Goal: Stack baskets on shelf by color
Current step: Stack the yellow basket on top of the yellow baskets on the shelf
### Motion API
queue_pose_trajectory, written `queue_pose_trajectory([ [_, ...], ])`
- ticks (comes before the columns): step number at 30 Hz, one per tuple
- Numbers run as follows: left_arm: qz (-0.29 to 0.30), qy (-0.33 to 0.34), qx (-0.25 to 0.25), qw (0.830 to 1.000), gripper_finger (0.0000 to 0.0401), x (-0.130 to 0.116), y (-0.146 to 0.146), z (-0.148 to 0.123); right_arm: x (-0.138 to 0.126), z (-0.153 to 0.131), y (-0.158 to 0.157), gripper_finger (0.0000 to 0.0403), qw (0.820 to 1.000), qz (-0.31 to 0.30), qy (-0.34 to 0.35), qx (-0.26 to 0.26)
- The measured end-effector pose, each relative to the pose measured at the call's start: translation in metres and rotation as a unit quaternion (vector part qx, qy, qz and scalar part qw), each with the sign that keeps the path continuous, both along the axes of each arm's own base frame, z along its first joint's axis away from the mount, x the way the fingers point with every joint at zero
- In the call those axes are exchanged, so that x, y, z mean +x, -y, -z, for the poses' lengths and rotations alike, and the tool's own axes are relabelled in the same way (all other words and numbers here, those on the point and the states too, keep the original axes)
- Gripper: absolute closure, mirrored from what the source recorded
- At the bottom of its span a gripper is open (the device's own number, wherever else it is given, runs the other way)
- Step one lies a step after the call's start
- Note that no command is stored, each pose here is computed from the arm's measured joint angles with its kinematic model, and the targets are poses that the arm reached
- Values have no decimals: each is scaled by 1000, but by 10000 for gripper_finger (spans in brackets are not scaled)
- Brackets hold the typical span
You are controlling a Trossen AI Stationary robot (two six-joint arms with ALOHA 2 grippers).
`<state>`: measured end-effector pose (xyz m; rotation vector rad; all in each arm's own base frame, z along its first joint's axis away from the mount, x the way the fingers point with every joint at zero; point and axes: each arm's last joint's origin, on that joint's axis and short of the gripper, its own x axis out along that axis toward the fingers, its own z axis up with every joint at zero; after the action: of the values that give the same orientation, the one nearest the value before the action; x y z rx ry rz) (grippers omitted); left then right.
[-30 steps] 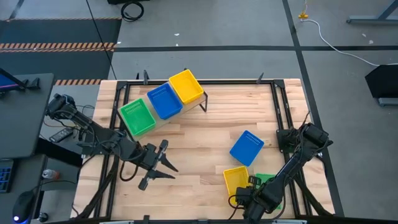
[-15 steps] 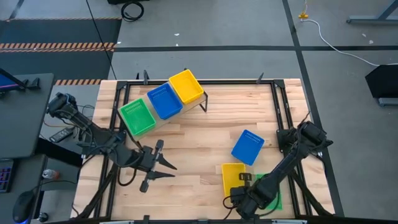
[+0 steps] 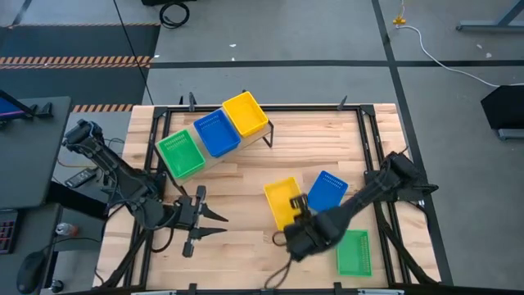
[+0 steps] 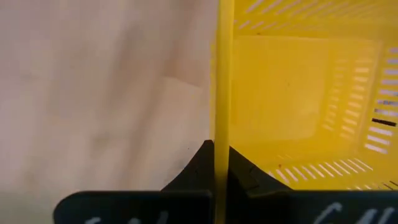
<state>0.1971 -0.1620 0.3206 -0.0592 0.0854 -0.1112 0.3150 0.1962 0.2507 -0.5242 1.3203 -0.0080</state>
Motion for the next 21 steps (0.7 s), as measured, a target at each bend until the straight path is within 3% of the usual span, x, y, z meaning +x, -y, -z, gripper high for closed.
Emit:
queue_pose_trajectory([
  [12, 12, -9, -1, 1000, 284, -7, 10, 4, 41, -76, 78, 392, 993, -54, 23, -99],
  [21, -7, -16, 3, 1000, 284, -5, 13, 9, 65, -118, 171, 392, 987, -55, 51, -139],
])
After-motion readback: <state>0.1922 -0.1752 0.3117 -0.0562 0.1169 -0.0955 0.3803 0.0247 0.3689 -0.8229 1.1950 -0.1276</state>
